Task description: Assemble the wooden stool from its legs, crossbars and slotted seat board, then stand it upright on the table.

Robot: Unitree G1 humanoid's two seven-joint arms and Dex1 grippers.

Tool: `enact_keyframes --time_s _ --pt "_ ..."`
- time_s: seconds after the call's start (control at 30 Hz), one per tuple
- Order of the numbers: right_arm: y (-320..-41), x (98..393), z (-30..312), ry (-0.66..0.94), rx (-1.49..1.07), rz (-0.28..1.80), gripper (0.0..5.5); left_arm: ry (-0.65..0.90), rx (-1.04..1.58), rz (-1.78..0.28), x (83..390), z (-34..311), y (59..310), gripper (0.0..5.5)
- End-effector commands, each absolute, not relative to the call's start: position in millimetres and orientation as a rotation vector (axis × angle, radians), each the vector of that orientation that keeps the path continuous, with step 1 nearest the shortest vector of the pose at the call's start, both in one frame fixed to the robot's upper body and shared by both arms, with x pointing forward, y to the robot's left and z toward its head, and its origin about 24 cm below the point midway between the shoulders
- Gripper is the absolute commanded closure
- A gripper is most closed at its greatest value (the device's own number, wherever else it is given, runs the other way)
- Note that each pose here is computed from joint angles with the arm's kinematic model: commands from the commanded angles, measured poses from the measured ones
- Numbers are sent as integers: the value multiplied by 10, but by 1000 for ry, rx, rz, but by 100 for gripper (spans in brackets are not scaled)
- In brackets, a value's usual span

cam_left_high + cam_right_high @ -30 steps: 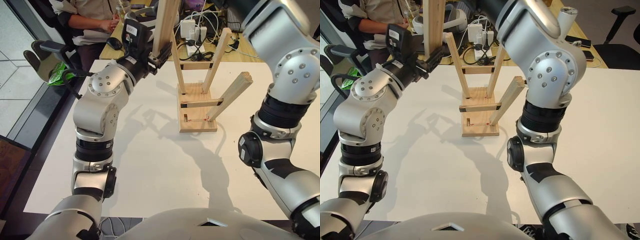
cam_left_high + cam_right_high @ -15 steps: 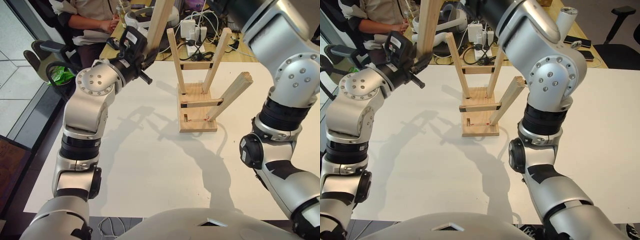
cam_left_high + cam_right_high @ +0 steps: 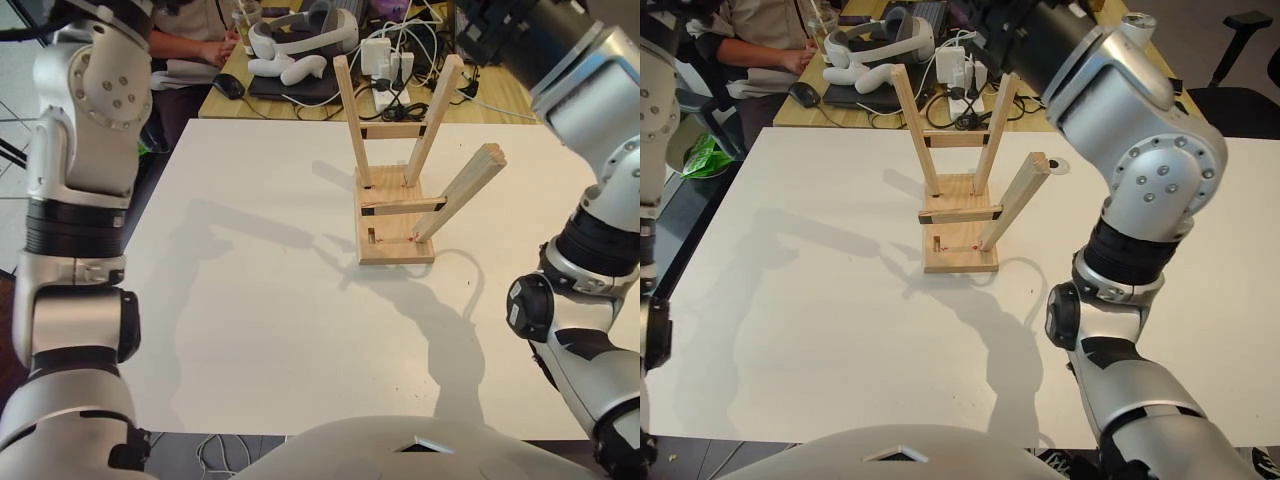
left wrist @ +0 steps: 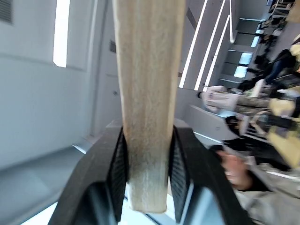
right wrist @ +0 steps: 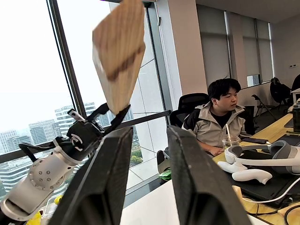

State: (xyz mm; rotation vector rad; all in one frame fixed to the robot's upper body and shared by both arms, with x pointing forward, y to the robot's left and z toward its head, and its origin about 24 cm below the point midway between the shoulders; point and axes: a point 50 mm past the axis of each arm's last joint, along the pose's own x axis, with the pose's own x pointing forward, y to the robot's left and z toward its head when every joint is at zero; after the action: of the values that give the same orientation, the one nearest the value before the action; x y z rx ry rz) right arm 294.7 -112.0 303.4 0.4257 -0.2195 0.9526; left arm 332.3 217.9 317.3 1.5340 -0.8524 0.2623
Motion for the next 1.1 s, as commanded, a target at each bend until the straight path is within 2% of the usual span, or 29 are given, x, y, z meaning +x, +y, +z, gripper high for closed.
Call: enact_keyframes --time_s 0.03,0.13,0.23,0.33,0.6,0.67,0.77,0.9,1.0,1.1 --pt "-1375 2850 2985 -145 501 1141 410 -1259 1900 391 3261 3286 2159 448" --pt "-1558 2780 2840 -59 471 1230 410 -1474 1968 404 3211 3210 2119 448" --pt "-1710 2664 2758 18 342 1326 410 -1598 1966 377 3197 3156 2079 448" --pt "-1807 2629 2822 25 213 1389 388 -1646 1954 373 3198 3186 2069 448" --pt "-1957 2696 3022 -11 22 1425 265 -1683 1952 405 3202 3342 2060 448" --pt "-1910 2771 3048 -26 7 1400 232 -1746 1927 386 3155 3366 1964 448" --pt "-1741 2840 3054 -49 12 1414 192 -1862 1860 302 3061 3351 1682 448" --pt "-1438 2828 2947 -15 44 1527 192 -1960 1785 234 2970 3317 1402 448" --pt "-1346 2784 2886 20 53 1582 192 -1999 1758 192 2935 3276 1290 448" --pt "-1320 2793 2856 47 50 1580 240 -2003 1765 187 2913 3281 1267 448"
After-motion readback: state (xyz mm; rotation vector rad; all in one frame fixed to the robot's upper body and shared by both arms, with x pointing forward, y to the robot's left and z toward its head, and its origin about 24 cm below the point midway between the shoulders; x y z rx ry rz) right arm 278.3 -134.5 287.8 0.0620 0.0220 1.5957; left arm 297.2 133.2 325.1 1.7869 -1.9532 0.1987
